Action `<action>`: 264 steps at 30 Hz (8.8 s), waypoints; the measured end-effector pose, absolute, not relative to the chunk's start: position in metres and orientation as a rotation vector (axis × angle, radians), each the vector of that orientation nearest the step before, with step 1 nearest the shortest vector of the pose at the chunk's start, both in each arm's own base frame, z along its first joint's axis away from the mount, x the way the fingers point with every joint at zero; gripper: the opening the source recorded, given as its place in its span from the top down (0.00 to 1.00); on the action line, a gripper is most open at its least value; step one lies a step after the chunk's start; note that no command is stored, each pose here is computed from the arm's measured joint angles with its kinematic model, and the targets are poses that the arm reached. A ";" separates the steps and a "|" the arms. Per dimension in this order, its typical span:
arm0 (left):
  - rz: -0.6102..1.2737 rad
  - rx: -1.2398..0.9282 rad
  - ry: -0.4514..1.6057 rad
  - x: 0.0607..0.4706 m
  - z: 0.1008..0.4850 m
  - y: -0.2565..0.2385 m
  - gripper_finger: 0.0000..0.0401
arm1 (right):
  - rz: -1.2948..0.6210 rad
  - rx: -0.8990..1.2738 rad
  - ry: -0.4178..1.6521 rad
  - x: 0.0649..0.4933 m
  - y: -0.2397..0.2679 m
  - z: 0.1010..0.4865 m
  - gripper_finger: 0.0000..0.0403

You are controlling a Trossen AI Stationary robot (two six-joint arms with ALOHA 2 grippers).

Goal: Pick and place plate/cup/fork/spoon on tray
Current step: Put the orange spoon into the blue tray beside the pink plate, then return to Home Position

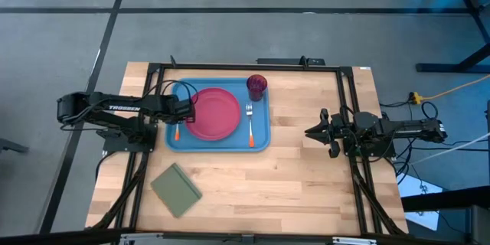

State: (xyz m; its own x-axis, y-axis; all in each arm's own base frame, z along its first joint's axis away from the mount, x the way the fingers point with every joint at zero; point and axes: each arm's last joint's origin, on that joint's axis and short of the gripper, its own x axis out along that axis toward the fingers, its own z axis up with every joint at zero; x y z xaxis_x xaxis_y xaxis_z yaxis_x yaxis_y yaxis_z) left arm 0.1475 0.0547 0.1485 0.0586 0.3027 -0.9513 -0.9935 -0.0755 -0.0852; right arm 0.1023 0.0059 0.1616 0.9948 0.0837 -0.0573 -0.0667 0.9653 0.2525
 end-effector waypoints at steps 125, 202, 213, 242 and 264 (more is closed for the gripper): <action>0.073 -0.123 0.003 0.099 0.165 0.007 0.88 | 0.077 0.253 0.068 0.102 0.006 0.162 0.84; 0.094 -0.121 0.000 0.098 0.165 0.008 0.86 | 0.031 0.253 -0.022 0.097 0.001 0.168 0.84; 0.094 -0.121 0.000 0.098 0.165 0.008 0.86 | 0.031 0.253 -0.022 0.097 0.001 0.168 0.84; 0.094 -0.121 0.000 0.098 0.165 0.008 0.86 | 0.031 0.253 -0.022 0.097 0.001 0.168 0.84; 0.094 -0.121 0.000 0.098 0.165 0.008 0.86 | 0.031 0.253 -0.022 0.097 0.001 0.168 0.84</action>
State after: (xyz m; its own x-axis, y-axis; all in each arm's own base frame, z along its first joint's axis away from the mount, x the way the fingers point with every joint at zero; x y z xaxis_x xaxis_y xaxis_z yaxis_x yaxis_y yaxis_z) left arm 0.0985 0.0077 0.1654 0.9956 0.0933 -0.0051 -0.0933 0.9883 -0.1203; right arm 0.0974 0.0009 0.1681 0.9993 0.0281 0.0254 -0.0336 0.9676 0.2501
